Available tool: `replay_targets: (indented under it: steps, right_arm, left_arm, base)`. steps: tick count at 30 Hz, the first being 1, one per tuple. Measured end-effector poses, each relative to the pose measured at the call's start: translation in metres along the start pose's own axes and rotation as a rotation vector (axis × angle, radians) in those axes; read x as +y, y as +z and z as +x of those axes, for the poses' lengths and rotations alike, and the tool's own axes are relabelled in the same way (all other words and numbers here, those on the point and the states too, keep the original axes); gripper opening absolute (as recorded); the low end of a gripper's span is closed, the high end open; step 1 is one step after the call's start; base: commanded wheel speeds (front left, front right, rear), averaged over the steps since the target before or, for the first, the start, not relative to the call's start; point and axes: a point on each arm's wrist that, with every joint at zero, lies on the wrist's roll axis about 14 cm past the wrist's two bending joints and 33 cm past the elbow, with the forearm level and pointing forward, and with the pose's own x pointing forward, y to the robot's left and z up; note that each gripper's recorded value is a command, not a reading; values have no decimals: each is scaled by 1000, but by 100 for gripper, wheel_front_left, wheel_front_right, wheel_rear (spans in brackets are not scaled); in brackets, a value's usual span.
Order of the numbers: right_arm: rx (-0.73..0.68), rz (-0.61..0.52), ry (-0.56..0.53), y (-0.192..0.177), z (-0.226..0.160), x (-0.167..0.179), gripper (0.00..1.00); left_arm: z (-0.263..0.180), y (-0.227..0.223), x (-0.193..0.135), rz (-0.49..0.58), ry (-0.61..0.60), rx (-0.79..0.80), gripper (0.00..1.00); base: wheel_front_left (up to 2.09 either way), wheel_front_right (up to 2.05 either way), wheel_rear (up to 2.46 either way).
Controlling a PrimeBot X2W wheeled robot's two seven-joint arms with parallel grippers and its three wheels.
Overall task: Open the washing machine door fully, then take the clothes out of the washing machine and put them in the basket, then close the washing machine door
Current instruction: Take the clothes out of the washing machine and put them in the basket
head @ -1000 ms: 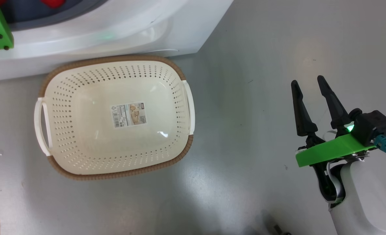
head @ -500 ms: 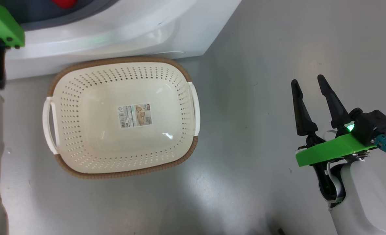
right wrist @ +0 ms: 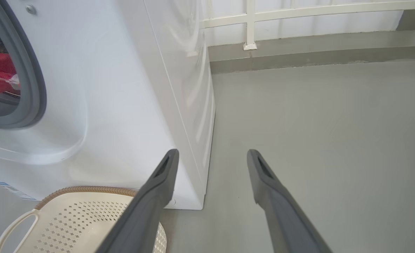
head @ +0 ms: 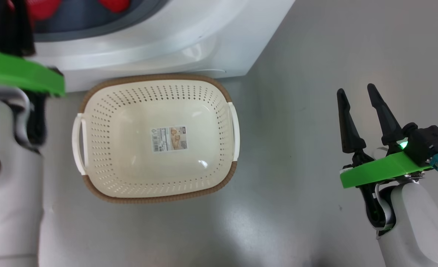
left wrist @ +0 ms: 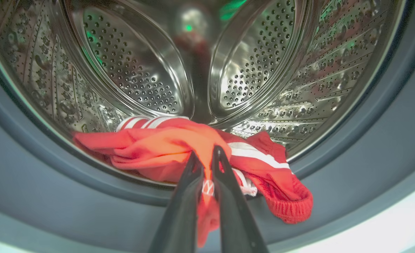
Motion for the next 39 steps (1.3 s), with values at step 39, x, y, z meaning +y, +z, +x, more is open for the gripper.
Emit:
replay_targets:
  steps: [39]
  right_arm:
    - [-136, 16, 77, 64, -67, 35, 100]
  left_arm:
    - [-164, 68, -42, -22, -49, -128, 0]
  base:
    - [0, 0, 0]
